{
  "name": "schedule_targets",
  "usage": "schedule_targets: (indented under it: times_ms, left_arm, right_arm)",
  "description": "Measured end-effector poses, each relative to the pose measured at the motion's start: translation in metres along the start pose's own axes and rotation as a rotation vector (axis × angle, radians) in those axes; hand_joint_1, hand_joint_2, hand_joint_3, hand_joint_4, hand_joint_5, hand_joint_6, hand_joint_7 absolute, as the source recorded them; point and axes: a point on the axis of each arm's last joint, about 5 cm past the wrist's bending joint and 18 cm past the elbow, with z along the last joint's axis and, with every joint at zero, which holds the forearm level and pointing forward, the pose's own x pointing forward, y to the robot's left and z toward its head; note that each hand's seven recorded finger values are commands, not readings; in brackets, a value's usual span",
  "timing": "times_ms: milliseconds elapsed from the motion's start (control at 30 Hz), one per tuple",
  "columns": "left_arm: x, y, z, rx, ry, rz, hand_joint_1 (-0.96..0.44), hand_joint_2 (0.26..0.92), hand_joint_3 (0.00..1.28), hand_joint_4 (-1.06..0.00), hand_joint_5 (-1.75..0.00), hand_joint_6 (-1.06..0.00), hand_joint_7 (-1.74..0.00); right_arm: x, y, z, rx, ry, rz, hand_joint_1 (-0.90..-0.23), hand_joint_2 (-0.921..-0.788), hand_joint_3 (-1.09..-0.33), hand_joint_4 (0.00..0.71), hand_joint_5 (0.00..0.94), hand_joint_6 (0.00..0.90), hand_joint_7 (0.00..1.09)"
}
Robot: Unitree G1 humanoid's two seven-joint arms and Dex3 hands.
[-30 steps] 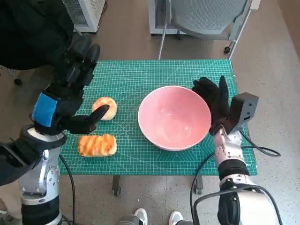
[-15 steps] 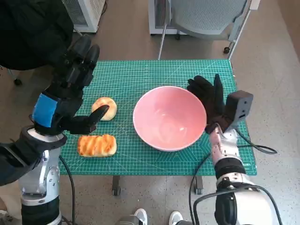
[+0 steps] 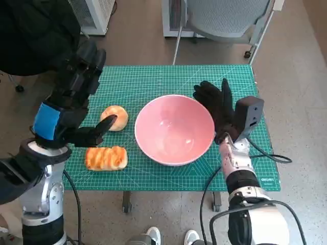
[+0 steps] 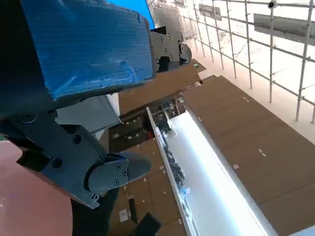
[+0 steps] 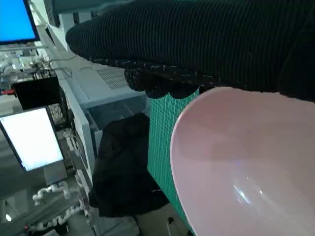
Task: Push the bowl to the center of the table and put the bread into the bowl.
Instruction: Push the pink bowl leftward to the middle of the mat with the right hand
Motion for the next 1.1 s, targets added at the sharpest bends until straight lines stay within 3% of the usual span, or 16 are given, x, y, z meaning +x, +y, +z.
schedule_targets:
  times_ms: [733,1100]
  left_arm:
    - [-0.004,0.0,-0.0017,-0.002,0.015,0.008,-0.24,0.576,0.73,0.0,0.0,0.0,-0.21]
    - [-0.0046,-0.0002,-0.0021,-0.002,0.016,0.013,-0.24,0.587,0.71,0.0,0.0,0.0,-0.21]
  right_arm:
    - [0.0047,0.0079,0.0048,-0.023,0.012,0.034,-0.671,-0.921,-0.949,0.35,0.002,0.404,0.0]
    - [0.0046,0.0039,0.0078,-0.026,-0.001,0.031,-0.675,-0.921,-0.94,0.356,0.004,0.411,0.01]
